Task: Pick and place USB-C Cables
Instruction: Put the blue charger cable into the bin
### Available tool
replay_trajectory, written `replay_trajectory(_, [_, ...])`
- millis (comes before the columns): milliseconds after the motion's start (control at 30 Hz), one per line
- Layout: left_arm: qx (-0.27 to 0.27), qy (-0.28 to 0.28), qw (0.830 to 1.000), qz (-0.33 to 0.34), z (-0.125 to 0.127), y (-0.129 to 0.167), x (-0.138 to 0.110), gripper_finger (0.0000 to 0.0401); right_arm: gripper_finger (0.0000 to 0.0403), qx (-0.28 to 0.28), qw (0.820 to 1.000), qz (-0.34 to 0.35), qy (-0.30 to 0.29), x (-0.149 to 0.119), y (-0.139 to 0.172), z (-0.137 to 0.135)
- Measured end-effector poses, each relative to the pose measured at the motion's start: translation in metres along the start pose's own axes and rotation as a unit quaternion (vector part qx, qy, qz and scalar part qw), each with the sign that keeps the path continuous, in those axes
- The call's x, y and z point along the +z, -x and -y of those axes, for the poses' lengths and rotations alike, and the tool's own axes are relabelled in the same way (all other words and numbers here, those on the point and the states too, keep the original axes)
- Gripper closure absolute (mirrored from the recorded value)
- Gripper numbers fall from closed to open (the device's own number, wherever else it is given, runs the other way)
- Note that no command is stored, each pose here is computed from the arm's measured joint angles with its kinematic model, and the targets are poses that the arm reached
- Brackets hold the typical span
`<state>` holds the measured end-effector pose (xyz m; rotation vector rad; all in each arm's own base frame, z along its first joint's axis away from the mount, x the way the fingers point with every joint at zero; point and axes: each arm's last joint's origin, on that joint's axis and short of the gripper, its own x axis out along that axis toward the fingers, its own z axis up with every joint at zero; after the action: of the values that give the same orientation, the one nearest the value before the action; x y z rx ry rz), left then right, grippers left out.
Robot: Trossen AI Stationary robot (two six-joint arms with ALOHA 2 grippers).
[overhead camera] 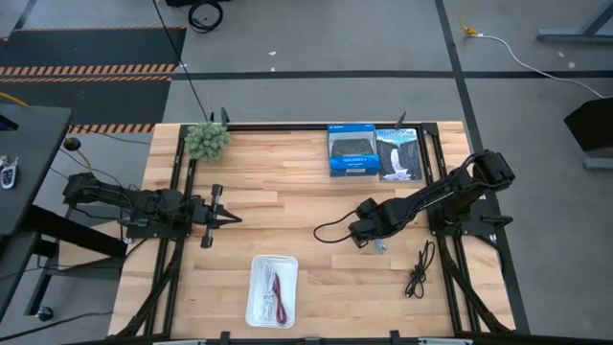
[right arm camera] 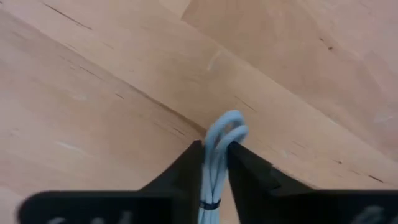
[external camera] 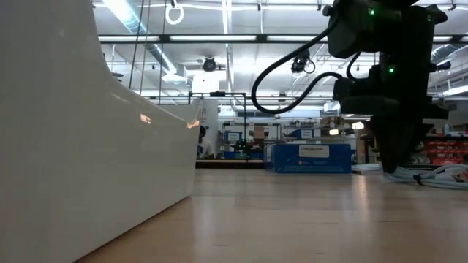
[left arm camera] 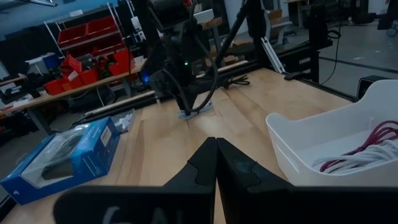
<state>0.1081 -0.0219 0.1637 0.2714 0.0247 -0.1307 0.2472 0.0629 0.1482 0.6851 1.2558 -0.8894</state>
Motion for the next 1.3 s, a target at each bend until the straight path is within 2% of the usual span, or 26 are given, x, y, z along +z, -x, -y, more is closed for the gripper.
replay_trajectory(167, [0.000,0.000,1.000,0.000,0.000,0.000,0.000,0.0390,0.0387,0.000,1.000,0.000,-0.001,0.000,0.000,0.000])
replay_trajectory(433, [0.000,0.000,1.000,0.000,0.000,0.000,0.000,0.0390,0.0385,0.003,1.000,-0.014,-0.004,0.002,0.000,0.001])
replay_trajectory(600, [0.000,0.000,1.000,0.000,0.000,0.000,0.000,0.0390,0.0389,0.024,0.999,-0.026,0.014,0.006,0.009,-0.001])
replay_trajectory(933, [0.000,0.000,1.000,0.000,0.000,0.000,0.000,0.0390,0.0387,0.101,0.994,0.039,0.000,0.022,0.059,-0.012])
replay_trajectory(1300, [0.000,0.000,1.000,0.000,0.000,0.000,0.000,0.0390,0.0385,0.213,0.970,0.117,-0.012,0.053,0.136,-0.030])
